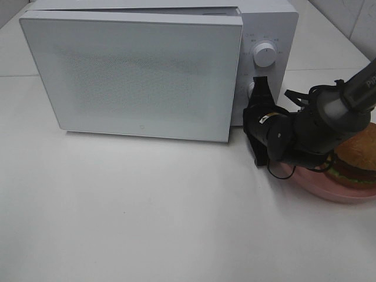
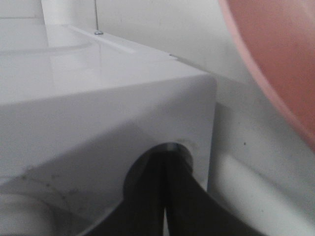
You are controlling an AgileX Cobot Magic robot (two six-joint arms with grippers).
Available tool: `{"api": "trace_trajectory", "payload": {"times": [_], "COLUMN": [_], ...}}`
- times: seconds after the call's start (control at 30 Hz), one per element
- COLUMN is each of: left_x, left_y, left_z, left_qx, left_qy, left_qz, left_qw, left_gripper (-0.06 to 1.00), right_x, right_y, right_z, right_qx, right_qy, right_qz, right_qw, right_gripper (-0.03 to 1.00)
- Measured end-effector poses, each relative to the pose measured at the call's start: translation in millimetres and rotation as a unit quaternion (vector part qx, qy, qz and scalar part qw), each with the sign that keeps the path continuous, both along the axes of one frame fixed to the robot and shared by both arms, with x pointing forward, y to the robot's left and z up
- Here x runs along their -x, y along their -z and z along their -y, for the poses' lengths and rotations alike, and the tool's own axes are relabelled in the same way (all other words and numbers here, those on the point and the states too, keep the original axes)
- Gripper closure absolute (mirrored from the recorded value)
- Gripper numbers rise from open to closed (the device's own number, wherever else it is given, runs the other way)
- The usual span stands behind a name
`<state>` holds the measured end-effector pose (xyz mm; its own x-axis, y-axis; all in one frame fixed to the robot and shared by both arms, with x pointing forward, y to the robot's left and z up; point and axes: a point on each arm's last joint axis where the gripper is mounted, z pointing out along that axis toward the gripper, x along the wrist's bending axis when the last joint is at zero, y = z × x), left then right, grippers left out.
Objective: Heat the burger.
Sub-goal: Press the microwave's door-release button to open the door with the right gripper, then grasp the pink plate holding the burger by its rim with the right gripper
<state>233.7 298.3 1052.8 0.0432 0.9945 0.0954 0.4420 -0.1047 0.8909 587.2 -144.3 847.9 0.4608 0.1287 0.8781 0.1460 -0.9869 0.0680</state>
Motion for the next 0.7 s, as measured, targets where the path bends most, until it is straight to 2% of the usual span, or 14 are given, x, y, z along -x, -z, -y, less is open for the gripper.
{"api": "trace_trajectory", "payload": {"times": [0.33, 0.47, 0.5, 0.6, 0.63, 0.67, 0.7], "left_x": [0, 0, 0, 0, 0, 0, 0], "left_y": [0, 0, 0, 0, 0, 0, 0], "left_z": [0, 0, 0, 0, 0, 0, 0], "left_qx": [0.000, 0.000, 0.000, 0.000, 0.000, 0.000, 0.000], "left_qy": [0.000, 0.000, 0.000, 0.000, 0.000, 0.000, 0.000], "left_qz": [0.000, 0.000, 0.000, 0.000, 0.000, 0.000, 0.000], "left_qw": [1.000, 1.000, 1.000, 1.000, 1.000, 1.000, 1.000], "left_gripper": [0.94, 0.94, 0.94, 0.94, 0.94, 0.94, 0.94], "right_x": [0, 4, 8, 11, 20, 24, 24], "right_y": [-2, -7, -10, -11, -21, -33, -33], "right_z": [-1, 1, 3, 3, 2, -4, -4], "right_qx": [-0.005, 0.004, 0.016, 0.022, 0.038, 0.046, 0.046], "right_qy": [0.001, -0.016, -0.039, -0.052, -0.097, -0.137, -0.137], "right_qz": [-0.007, -0.002, 0.003, 0.004, 0.025, 0.072, 0.072], "right_qw": [1.000, 1.000, 0.999, 0.998, 0.994, 0.987, 0.987], "right_gripper": [0.97, 0.96, 0.96, 0.96, 0.95, 0.94, 0.94]}}
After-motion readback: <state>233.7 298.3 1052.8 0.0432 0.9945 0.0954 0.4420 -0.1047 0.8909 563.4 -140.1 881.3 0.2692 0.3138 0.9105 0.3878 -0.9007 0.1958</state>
